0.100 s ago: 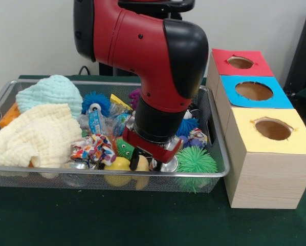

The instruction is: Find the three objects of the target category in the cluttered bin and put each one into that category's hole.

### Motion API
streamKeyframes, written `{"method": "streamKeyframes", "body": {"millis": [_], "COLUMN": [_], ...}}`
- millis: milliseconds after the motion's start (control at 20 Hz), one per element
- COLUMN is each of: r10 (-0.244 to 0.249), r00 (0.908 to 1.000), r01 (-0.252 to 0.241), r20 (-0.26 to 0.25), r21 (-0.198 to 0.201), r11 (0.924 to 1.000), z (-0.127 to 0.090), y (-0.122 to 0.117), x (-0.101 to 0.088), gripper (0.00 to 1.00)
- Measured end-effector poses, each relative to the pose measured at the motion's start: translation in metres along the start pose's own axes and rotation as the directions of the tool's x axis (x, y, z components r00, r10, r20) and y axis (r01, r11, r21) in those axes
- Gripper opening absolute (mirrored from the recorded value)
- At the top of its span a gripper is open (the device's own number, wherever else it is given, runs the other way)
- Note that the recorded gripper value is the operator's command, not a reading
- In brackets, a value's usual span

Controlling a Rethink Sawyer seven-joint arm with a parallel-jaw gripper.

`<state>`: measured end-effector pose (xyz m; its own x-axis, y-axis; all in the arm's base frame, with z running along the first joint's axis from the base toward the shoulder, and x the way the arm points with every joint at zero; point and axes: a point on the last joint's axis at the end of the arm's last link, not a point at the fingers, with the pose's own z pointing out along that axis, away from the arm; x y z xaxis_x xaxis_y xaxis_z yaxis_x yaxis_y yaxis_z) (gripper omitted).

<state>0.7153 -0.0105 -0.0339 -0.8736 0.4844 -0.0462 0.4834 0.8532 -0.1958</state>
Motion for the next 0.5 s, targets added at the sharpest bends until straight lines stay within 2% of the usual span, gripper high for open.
{"method": "streamKeyframes", "body": {"millis": [500], "r10": [0.018], "r00": [0.9998], "r01": [-0.018], "r20": [-0.007], "r21": [0.004], "r11": [0.9998], "z": [0.006], "y": [-0.013], "x": [-0.005], "gripper": [0.00]}}
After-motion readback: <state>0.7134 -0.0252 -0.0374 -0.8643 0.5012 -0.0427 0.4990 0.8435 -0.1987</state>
